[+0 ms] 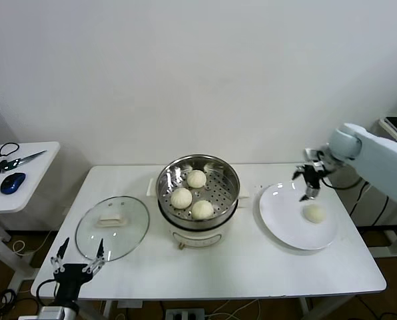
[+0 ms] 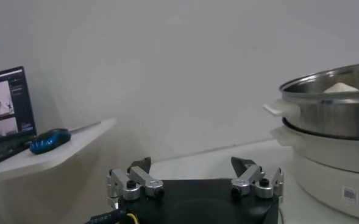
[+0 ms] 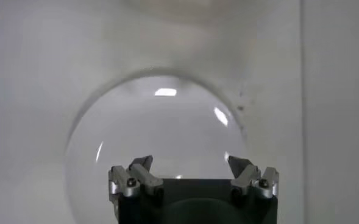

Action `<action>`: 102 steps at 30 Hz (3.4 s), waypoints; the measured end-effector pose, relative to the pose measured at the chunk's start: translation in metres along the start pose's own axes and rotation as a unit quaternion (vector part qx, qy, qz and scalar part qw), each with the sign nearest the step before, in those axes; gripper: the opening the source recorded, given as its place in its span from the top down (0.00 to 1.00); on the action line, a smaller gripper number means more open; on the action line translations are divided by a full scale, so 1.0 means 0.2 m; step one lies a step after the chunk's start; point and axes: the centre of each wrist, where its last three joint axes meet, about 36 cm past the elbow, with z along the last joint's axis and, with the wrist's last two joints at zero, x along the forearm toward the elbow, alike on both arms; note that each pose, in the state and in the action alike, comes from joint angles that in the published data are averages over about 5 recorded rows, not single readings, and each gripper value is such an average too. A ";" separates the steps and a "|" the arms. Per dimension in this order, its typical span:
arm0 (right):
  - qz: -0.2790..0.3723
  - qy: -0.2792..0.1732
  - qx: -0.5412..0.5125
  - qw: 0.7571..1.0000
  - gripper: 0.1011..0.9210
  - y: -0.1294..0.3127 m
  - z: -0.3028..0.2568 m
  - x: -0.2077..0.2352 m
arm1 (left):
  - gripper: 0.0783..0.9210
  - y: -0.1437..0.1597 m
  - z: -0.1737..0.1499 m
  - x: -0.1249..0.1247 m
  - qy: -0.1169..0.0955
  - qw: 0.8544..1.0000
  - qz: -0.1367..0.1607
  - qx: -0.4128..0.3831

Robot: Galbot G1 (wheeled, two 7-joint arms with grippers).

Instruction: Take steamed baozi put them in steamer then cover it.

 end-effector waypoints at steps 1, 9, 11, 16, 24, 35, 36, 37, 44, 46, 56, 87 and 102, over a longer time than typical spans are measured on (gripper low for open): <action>-0.002 0.004 -0.005 1.000 0.12 0.01 0.04 -0.03 | 0.12 0.00 0.00 0.00 0.001 1.000 0.000 0.000; -0.010 0.031 -0.028 0.999 0.12 0.05 0.24 -0.19 | 0.12 0.01 0.02 -0.01 0.005 1.000 -0.001 -0.002; -0.011 0.035 -0.031 0.999 0.12 0.05 0.27 -0.22 | 0.12 0.00 0.03 -0.01 0.007 1.000 -0.001 -0.002; -0.018 0.043 -0.036 0.998 0.12 0.03 0.30 -0.29 | 0.12 0.00 0.04 -0.02 0.009 1.000 -0.001 -0.003; -0.039 0.057 -0.031 0.997 0.12 0.01 0.30 -0.41 | 0.12 0.00 0.04 -0.03 0.012 1.000 -0.003 -0.004; -0.055 0.061 -0.026 0.996 0.12 -0.01 0.28 -0.49 | 0.12 0.00 0.05 -0.03 0.014 1.000 -0.003 -0.006; -0.056 0.061 -0.026 0.996 0.13 -0.02 0.28 -0.49 | 0.12 0.00 0.05 -0.03 0.014 1.000 -0.003 -0.006; -0.058 0.061 -0.026 0.996 0.13 -0.02 0.28 -0.49 | 0.12 0.00 0.05 -0.03 0.014 1.000 -0.003 -0.006; -0.060 0.062 -0.026 0.996 0.23 -0.04 0.28 -0.47 | 0.12 -0.01 0.05 -0.03 0.013 1.000 -0.004 -0.006; -0.059 0.061 -0.026 0.996 0.25 -0.05 0.28 -0.46 | 0.12 -0.01 0.04 -0.03 0.013 1.000 -0.004 -0.006; -0.036 0.058 -0.021 0.997 0.26 -0.16 0.23 -0.26 | 0.12 -0.01 0.03 -0.01 0.010 1.000 -0.003 -0.003; 0.000 -0.068 0.087 0.994 0.24 -0.39 -1.44 0.56 | 0.12 -0.05 -0.06 0.04 -0.016 0.999 0.030 0.025; -0.040 -0.026 0.084 0.995 0.24 -0.25 -1.61 0.14 | 0.12 -0.02 -0.05 0.03 -0.015 0.999 0.035 0.028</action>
